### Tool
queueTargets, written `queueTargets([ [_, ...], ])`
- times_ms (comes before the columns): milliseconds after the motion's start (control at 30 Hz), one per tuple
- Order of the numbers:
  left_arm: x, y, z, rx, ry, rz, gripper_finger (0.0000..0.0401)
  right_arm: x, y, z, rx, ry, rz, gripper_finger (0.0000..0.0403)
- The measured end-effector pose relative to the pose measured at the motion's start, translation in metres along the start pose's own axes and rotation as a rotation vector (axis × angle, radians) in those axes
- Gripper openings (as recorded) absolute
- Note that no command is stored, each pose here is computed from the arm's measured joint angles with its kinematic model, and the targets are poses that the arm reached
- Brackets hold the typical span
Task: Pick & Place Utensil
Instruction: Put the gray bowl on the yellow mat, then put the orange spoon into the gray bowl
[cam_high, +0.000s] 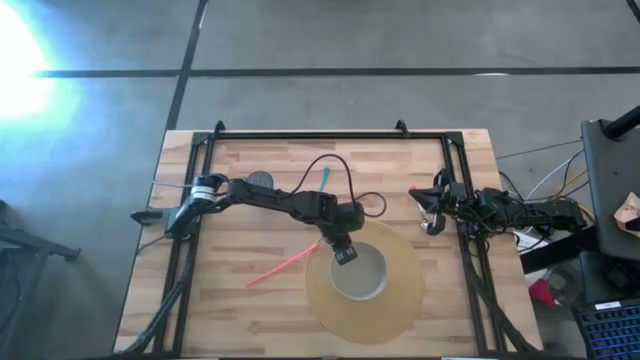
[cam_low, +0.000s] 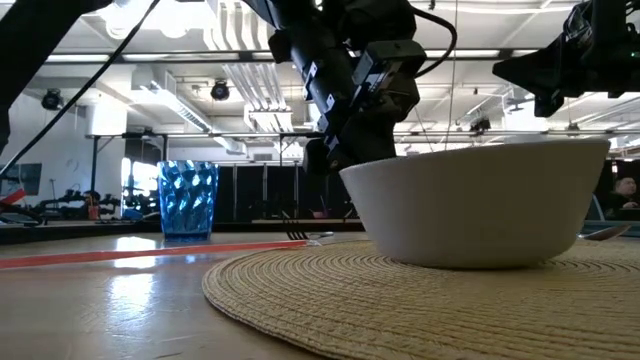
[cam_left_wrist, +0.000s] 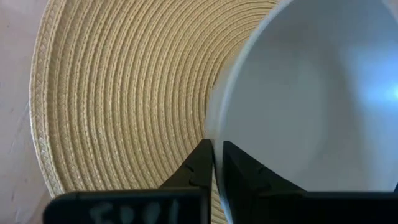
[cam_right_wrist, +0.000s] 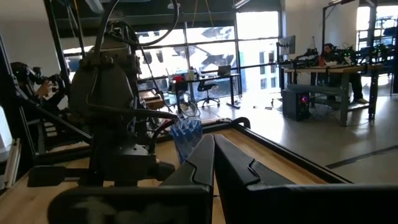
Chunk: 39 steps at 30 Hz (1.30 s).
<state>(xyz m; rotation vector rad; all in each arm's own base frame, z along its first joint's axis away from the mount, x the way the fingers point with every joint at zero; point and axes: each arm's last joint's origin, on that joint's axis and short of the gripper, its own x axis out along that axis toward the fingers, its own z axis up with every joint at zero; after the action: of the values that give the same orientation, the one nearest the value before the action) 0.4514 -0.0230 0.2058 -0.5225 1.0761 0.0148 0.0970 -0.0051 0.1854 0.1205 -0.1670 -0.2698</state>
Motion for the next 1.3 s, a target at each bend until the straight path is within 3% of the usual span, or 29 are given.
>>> queueTargets([
  [600, -0.007, 0.003, 0.004, 0.020, -0.019, -0.001, 0.0139, 0.000, 0.000, 0.000, 0.004, -0.002, 0.000, 0.0008],
  [833, -0.032, 0.005, 0.009, 0.016, -0.057, -0.006, 0.0175, 0.000, 0.000, 0.001, 0.007, -0.012, 0.001, 0.0008],
  [1300, -0.115, -0.011, 0.008, 0.170, -0.191, -0.048, 0.0175, 0.000, 0.000, 0.002, 0.048, -0.019, 0.007, 0.0009],
])
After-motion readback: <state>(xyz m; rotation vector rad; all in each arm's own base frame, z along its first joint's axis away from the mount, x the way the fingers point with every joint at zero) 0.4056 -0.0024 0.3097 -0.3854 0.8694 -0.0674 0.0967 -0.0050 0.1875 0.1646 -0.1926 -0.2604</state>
